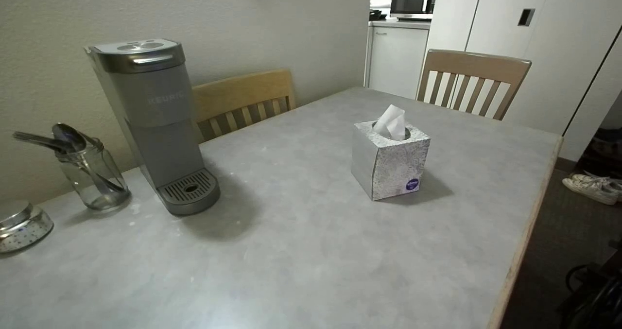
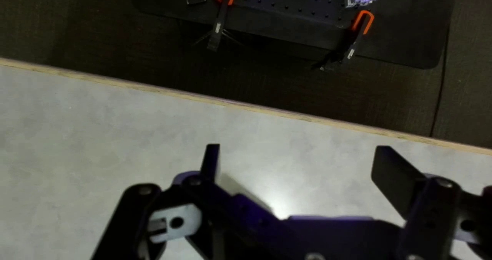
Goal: Take a tissue out of the tissue box and put it on the table
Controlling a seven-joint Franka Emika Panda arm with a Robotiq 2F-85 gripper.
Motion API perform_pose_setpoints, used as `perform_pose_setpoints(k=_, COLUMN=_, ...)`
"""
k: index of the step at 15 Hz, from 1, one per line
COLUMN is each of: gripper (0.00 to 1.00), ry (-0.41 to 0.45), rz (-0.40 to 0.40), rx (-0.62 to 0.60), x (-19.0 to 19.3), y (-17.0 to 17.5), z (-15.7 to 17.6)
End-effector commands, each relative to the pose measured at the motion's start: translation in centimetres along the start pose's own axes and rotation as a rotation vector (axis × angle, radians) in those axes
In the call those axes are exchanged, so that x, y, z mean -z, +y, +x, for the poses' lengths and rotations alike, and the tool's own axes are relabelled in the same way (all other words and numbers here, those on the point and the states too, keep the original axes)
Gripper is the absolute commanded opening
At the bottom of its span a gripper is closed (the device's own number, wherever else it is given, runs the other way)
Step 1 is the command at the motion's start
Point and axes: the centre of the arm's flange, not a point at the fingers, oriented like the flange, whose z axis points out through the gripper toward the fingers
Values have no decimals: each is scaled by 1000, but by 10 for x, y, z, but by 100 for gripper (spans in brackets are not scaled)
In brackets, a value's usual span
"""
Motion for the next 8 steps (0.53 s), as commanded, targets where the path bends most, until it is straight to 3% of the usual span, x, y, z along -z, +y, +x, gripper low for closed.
perform_pose_setpoints(k=1, gripper=100, ry=26, rz=-13, rx=35, x=-7, y=-1, z=22)
perform_pose_setpoints(k=8, gripper=100, ry=145, rz=-69, rx=107, x=-21, y=-7, z=55)
